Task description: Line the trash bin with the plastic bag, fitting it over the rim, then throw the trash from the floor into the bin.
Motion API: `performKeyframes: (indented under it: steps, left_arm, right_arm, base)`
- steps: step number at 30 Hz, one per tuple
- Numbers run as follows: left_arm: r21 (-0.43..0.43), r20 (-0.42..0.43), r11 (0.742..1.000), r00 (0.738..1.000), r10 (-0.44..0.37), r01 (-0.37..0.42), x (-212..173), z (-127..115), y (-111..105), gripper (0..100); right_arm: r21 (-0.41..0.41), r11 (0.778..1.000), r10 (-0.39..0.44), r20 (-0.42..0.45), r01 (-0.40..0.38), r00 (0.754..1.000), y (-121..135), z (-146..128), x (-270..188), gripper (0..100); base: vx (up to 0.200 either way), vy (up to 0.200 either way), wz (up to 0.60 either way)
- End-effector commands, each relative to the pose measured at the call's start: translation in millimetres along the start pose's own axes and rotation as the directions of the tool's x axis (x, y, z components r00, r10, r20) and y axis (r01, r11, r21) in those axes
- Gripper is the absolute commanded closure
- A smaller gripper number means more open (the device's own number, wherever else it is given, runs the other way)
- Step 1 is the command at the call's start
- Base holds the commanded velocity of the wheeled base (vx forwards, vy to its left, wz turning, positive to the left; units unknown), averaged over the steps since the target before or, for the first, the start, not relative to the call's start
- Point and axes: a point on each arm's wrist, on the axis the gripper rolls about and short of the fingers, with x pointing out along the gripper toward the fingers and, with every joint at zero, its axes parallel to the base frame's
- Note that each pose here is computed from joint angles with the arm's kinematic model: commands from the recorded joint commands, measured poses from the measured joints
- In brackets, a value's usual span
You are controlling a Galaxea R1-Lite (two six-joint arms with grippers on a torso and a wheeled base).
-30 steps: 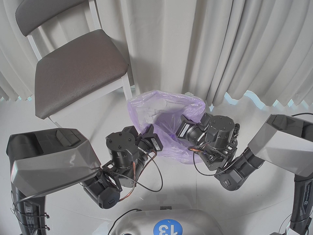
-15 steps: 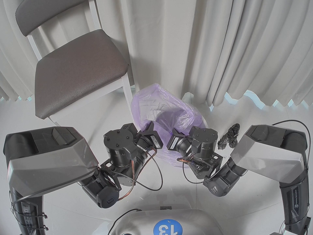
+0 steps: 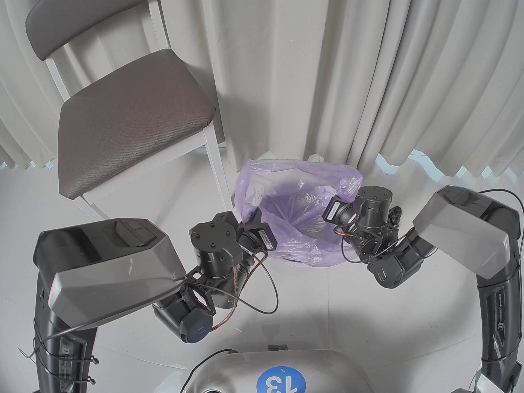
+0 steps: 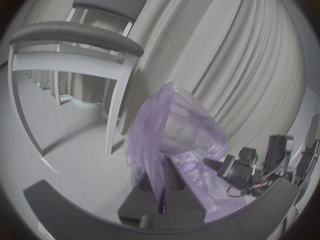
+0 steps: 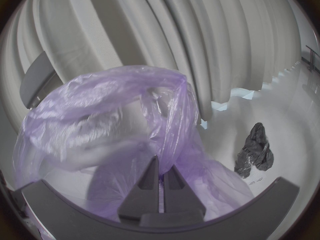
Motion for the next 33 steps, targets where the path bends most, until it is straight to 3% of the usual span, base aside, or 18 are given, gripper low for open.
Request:
performKeyframes:
  steps: [1, 7, 11, 15, 17, 19, 23, 26, 33]
  left_arm:
    - [0.016, -0.034, 0.999, 0.999, 0.03, -0.029, 11, -24, 11, 100]
    - [0.024, -0.049, 0.999, 0.998, 0.046, -0.045, 17, -38, 19, 100]
    - [0.027, -0.053, 0.998, 0.997, 0.059, -0.058, 23, -47, 23, 100]
    - [0.042, -0.033, 0.995, 0.995, 0.095, -0.094, 25, -35, 37, 100]
    - [0.071, -0.019, 0.99, 0.992, 0.121, -0.119, 24, -13, 49, 100]
    - [0.072, -0.013, 0.99, 0.992, 0.125, -0.124, 24, -7, 52, 100]
    - [0.063, 0.012, 0.99, 0.992, 0.122, -0.123, 23, 5, 50, 100]
    - [0.06, 0.025, 0.991, 0.992, 0.12, -0.122, 22, 12, 49, 100]
    - [0.046, 0.058, 0.993, 0.993, 0.105, -0.107, 20, 27, 43, 100]
  right_arm:
    - [0.007, 1.0, -0.022, 0.019, 0.022, 1.0, -4, 26, -3, 100]
    - [-0.009, 1.0, -0.016, -0.022, 0.015, 1.0, 5, 34, -21, 100]
    - [-0.032, 0.999, 0.029, -0.088, -0.032, 0.996, 23, 22, -44, 100]
    - [-0.063, 0.994, 0.076, -0.161, -0.087, 0.984, 40, -1, -65, 100]
    - [-0.079, 0.99, 0.102, -0.204, -0.121, 0.974, 50, -17, -76, 100]
    - [-0.079, 0.987, 0.119, -0.217, -0.14, 0.969, 56, -22, -80, 100]
    - [-0.073, 0.982, 0.154, -0.223, -0.174, 0.963, 67, -38, -81, 100]
    - [-0.051, 0.981, 0.175, -0.172, -0.187, 0.969, 69, -47, -69, 100]
    - [-0.018, 0.987, 0.155, -0.093, -0.157, 0.984, 60, -45, -35, 100]
  base:
    - [0.0, 0.0, 0.0]
    - [0.0, 0.0, 0.0]
    - [0.0, 0.0, 0.0]
    - [0.0, 0.0, 0.0]
    - [0.0, 0.0, 0.0]
    - [0.0, 0.0, 0.0]
    - [0.0, 0.0, 0.0]
    - [0.0, 0.0, 0.0]
    - [0.0, 0.0, 0.0]
